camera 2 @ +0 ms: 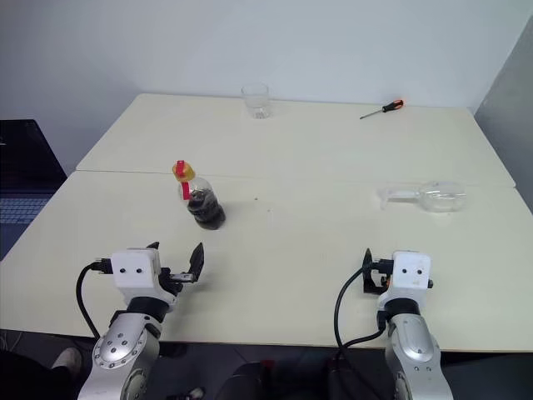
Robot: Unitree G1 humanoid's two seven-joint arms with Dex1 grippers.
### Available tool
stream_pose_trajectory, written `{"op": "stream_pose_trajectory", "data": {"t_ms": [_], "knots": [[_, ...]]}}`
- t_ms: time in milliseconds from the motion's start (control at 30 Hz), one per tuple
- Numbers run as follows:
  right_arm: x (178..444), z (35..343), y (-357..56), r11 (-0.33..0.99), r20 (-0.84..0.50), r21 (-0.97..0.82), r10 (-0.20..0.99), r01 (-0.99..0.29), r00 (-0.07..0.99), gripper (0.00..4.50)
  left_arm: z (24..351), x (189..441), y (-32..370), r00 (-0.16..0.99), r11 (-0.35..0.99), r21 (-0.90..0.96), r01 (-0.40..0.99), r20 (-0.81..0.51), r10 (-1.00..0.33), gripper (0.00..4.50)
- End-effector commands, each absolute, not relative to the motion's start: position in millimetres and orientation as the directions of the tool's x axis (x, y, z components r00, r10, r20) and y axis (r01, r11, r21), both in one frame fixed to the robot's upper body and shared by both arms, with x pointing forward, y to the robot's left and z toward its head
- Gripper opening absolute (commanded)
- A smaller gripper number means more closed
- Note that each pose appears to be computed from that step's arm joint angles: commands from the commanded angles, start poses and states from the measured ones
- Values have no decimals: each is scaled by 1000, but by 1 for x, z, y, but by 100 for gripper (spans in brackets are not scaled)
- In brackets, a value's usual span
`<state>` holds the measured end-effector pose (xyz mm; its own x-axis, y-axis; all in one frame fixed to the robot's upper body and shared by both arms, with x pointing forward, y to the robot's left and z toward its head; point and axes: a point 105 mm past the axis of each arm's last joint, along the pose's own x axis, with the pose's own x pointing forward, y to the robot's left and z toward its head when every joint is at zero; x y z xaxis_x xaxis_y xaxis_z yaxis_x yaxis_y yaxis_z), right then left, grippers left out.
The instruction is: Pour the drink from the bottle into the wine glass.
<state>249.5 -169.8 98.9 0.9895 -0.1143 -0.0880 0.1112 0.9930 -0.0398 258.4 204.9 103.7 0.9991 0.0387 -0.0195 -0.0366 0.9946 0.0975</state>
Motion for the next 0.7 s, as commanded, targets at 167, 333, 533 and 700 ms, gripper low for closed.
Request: {"op": "stream_pose_trajectory", "data": {"t_ms": [167,333,533,700], "knots": [[249,109,-172,992,-48,-43,-125,123,991,450,113,257,207,998,992,111,-53,22,51,443],[250,109,-172,991,-48,-44,-125,123,991,450,114,256,207,998,993,110,-53,24,50,443],[249,109,-172,992,-49,-45,-124,122,991,450,113,256,207,999,993,109,-51,23,49,443],[249,109,-172,992,-49,-45,-123,121,991,450,113,256,206,999,993,109,-49,22,47,443]]}}
